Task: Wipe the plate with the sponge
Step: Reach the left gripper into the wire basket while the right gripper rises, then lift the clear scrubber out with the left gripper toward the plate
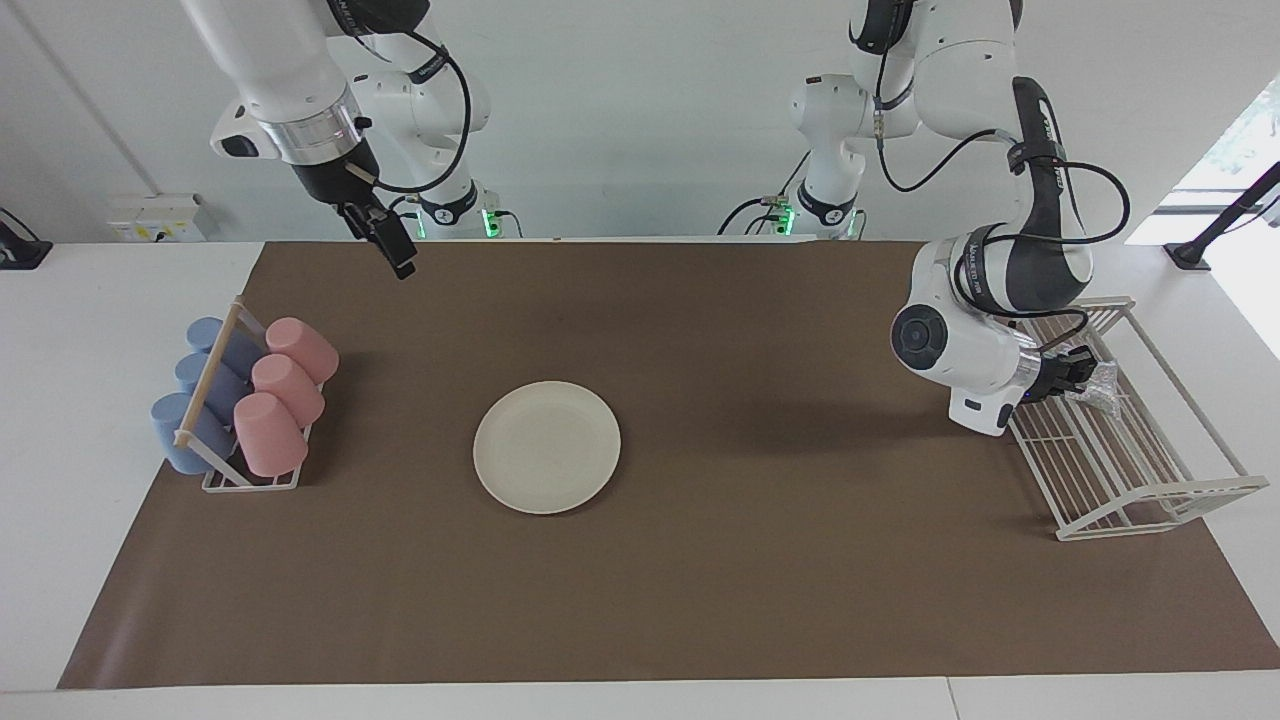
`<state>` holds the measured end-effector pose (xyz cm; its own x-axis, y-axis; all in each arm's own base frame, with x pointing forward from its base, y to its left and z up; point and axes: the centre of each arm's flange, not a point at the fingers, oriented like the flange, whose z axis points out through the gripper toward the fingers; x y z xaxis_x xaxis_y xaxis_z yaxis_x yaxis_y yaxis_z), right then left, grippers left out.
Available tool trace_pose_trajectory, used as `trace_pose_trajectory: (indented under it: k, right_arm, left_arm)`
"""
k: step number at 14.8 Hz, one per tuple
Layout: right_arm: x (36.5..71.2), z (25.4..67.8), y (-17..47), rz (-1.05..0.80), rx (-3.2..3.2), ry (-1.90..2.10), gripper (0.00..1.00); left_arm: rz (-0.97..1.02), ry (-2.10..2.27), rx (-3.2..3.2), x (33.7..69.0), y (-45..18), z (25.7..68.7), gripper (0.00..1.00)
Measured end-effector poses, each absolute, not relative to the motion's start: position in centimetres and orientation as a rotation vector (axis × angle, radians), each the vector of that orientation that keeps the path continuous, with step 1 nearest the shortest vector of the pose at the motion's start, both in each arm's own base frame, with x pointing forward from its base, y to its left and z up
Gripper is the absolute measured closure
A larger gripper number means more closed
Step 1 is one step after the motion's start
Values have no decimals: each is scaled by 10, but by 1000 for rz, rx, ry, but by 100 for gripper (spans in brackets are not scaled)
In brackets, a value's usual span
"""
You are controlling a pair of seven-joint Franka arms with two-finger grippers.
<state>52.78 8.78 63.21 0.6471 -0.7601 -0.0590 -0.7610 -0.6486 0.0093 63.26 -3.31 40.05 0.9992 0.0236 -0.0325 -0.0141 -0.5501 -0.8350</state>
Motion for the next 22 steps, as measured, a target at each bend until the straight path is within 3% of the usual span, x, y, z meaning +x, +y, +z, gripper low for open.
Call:
trace_pose_trajectory:
  k: [6,13,17,22]
  right_arm:
    - [520,635,128,128,-2667,1578,0]
    - [512,641,173,217,-2332,1921,0]
    - [494,640,243,188,-2201,2013,0]
    - [487,629,282,213,-2049,2070,0]
  left_arm:
    - [105,-246,-2542,626,-61,537,95]
    - [248,-425,-3194,581,-91,632,95]
    - [478,-564,-3516,575,-84,632,95]
    - [587,-698,-3892,541,-110,579,95]
